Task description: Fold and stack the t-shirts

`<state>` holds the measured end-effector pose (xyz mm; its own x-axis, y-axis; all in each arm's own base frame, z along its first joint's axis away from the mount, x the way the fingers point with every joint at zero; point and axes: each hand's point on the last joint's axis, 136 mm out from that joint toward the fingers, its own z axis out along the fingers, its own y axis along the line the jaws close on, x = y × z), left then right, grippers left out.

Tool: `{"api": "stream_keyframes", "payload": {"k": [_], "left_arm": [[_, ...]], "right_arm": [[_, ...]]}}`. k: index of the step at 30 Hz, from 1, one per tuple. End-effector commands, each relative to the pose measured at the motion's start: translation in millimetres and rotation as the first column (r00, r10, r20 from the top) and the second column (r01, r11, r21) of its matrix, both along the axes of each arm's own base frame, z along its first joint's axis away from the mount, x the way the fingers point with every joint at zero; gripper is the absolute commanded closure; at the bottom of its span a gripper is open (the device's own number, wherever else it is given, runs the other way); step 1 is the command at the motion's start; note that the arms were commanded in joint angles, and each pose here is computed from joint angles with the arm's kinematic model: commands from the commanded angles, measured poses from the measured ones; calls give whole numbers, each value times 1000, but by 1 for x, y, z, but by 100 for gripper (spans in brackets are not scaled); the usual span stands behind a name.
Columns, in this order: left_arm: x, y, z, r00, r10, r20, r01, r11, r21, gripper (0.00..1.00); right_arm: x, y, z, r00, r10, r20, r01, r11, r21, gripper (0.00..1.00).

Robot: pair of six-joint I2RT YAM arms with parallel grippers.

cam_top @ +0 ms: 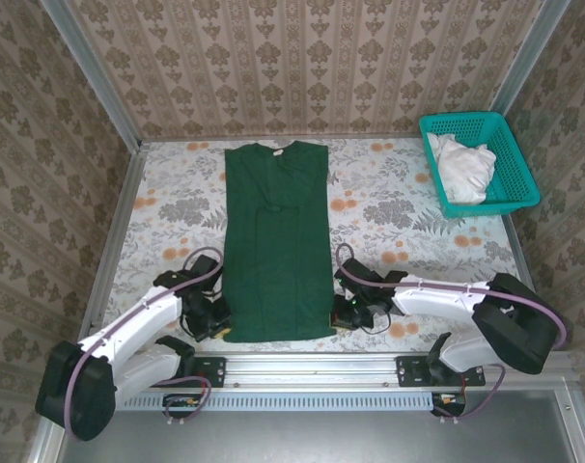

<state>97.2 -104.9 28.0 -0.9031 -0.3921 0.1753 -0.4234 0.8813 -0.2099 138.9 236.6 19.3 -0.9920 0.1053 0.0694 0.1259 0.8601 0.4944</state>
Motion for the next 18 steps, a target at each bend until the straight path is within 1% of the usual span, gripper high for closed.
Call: {"api": "stream_keyframes", "payload": {"k": [1, 5, 8, 13, 16, 18], "left_arm": [[7, 2, 18, 994, -109, 24, 108, 994, 36, 100], [3, -9, 23, 982, -188, -20, 188, 982, -2, 100], [-8, -16, 21, 975, -212, -61, 210, 977, -34, 100], [-26, -26, 24, 961, -247, -123, 237, 968, -86, 100], [-14, -35, 37, 962, -256, -92, 245, 963, -114, 100], [0, -43, 46, 967, -245, -70, 234, 962, -137, 100]], "right_arm": [[2, -11, 8, 1000, -14, 10, 14, 1000, 18, 100], [-8, -18, 8, 1000, -4, -18, 5, 1000, 25, 100], [-18, -26, 5, 999, -15, -42, 16, 1000, 21, 100], [-29, -26, 14, 997, -25, -74, 30, 997, 65, 100], [-21, -23, 29, 998, -30, -50, 35, 996, 83, 100], [-4, -21, 42, 998, -53, -20, 55, 994, 100, 100]]}}
